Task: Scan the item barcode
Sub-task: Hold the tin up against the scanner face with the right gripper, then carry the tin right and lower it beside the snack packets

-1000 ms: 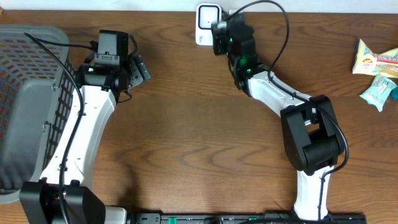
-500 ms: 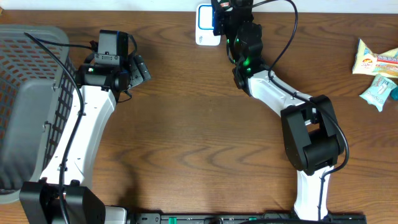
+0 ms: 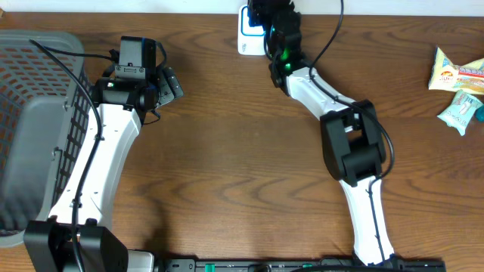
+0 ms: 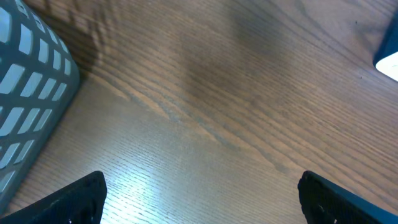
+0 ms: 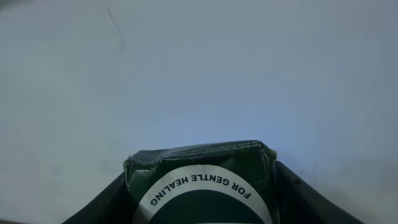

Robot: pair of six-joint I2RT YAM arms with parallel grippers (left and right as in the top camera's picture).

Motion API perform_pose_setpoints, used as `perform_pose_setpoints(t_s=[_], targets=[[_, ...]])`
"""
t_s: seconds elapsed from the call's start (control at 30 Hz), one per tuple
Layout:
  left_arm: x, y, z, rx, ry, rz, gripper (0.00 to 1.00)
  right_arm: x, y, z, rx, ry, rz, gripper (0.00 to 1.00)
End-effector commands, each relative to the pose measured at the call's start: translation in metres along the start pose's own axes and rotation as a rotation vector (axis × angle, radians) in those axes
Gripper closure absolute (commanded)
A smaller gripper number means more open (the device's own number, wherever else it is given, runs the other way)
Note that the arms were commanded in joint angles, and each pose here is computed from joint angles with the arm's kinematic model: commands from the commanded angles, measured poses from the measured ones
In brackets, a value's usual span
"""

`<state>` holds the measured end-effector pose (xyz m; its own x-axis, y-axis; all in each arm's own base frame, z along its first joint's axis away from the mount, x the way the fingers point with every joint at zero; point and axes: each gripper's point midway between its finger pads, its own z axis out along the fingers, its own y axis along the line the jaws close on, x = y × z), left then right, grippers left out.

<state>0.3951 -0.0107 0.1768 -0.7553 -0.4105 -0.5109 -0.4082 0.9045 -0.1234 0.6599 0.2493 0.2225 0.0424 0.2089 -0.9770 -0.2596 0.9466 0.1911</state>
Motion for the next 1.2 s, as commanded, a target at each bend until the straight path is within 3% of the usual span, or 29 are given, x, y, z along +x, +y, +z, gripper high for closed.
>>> perform_pose_setpoints(t_s=[0.0, 0.7, 0.97, 1.17], targets=[[0.0, 0.004, 0.001, -0.017, -0.002, -0.004, 0.02, 0.003, -0.001, 0.006, 0.009, -0.013, 0.002, 0.53], [0.0, 0.004, 0.001, -0.017, -0.002, -0.004, 0.02, 0.021, 0.0, 0.005, 0.016, 0.055, -0.009, 0.54], [0.0, 0.004, 0.001, -0.017, -0.002, -0.004, 0.03, -0.018, -0.022, 0.005, 0.09, -0.015, -0.002, 0.52], [0.0, 0.004, 0.001, -0.017, -0.002, -0.004, 0.02, -0.05, -0.063, -0.001, 0.164, 0.036, -0.017, 0.52]])
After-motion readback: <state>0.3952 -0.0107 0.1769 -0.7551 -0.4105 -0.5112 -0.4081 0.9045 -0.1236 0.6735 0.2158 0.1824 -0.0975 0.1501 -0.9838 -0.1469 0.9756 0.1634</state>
